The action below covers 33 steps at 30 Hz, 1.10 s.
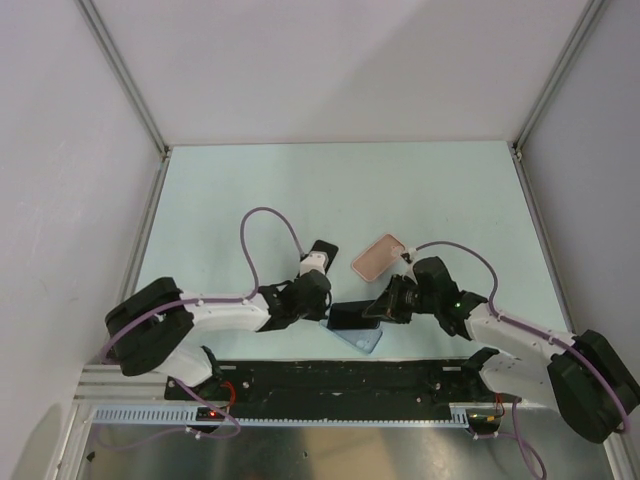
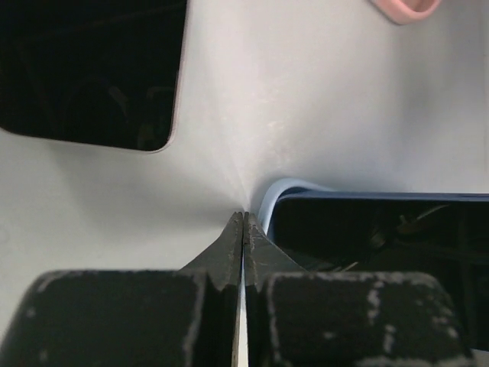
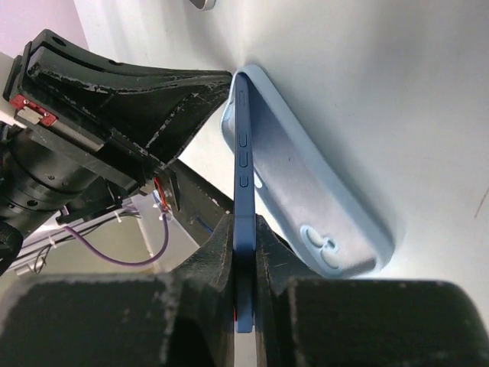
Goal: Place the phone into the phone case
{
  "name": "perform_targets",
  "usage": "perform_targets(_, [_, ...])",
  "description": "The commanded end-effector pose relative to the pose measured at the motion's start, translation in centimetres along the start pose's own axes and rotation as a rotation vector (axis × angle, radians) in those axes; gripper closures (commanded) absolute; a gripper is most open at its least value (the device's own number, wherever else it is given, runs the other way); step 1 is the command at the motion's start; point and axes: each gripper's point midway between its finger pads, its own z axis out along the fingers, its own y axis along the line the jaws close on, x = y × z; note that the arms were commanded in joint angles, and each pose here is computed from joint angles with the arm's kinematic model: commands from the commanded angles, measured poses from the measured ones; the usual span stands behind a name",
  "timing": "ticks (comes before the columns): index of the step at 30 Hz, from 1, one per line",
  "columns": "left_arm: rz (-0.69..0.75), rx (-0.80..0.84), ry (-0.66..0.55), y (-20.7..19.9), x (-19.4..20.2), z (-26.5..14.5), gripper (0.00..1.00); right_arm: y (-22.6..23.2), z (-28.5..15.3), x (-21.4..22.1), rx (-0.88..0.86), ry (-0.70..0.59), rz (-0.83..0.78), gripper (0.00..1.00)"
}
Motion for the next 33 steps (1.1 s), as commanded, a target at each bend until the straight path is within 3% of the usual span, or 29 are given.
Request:
perform_targets(1, [0.026, 0.026, 0.079, -1.0, 2.5, 0.6, 1.00, -0.2, 0.9, 0.2, -0.021, 0.005, 0.020, 1.00])
perform_targets(7, [-0.013, 0.014, 0.076, -0.7, 2.8, 0.6, 1.00, -1.0, 1.8, 0.7, 0.008, -0.013, 0.060, 1.00])
perform_targets(12, [-0.095, -0.034, 0.007, 1.2, 2.3, -0.8, 0.99, -2.1, 1.0, 0.1, 0.043, -0.079, 0.077, 1.00])
perform_targets(21, [-0.216, -0.006, -0.076, 2.0, 1.2, -3.4, 0.99, 1.1, -0.4, -2.7, 0.041, -0.150, 0.031, 1.00])
perform_targets(33, [-0.188, -0.098, -0.122, 3.5, -0.1, -2.4, 0.98, 3.2, 2.2, -2.5, 0.049, -0.100, 0.028, 1.00])
